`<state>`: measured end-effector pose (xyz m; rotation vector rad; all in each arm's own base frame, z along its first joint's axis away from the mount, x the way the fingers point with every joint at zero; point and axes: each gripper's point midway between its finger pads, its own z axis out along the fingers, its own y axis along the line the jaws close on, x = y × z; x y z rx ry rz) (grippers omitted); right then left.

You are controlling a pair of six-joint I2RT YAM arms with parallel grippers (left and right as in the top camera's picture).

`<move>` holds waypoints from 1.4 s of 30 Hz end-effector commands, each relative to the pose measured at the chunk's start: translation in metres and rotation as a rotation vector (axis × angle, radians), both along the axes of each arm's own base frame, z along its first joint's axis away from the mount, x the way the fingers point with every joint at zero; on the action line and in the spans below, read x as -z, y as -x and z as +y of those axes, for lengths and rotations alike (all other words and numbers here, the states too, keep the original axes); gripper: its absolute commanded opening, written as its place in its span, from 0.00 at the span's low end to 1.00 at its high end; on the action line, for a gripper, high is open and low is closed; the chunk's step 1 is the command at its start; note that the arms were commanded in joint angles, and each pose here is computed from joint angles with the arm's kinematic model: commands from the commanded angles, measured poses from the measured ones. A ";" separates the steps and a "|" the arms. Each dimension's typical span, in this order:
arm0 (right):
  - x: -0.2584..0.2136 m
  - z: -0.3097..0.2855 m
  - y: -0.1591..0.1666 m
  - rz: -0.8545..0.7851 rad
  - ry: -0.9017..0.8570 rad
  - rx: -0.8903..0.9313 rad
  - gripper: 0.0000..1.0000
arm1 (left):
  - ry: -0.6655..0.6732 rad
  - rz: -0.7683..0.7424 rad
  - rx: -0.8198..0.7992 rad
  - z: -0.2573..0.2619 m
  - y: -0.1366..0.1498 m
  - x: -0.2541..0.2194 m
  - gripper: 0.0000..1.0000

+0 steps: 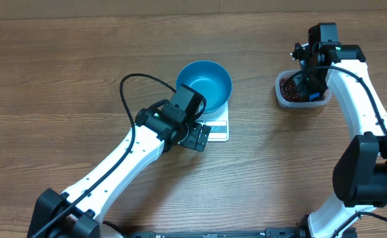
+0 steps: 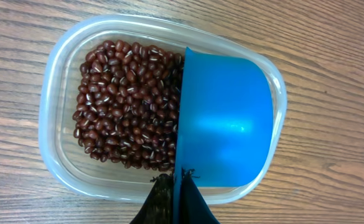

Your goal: Scoop item into bowl and weigh 150g on scale

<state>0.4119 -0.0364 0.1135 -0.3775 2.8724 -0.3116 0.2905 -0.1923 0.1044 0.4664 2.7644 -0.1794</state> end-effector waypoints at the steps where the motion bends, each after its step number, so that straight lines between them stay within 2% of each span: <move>1: -0.002 0.002 -0.005 -0.020 -0.033 0.005 0.04 | -0.074 0.042 -0.012 0.005 -0.001 0.028 1.00; 7: -0.003 0.002 -0.005 -0.020 -0.033 0.006 0.04 | -0.143 0.090 -0.082 0.015 -0.003 0.055 0.97; 22: -0.003 0.002 -0.007 -0.028 -0.034 0.006 0.04 | -0.142 0.081 -0.065 0.016 -0.002 0.050 1.00; 28: -0.003 0.002 -0.007 -0.028 -0.034 0.006 0.04 | -0.094 0.108 0.068 -0.001 0.007 0.051 1.00; 38: -0.003 0.002 -0.007 -0.028 -0.034 0.006 0.04 | -0.094 0.108 0.061 -0.001 0.007 0.051 0.99; 42: -0.003 0.002 -0.008 -0.039 -0.045 0.048 0.04 | -0.098 0.113 0.001 0.003 0.007 0.052 1.00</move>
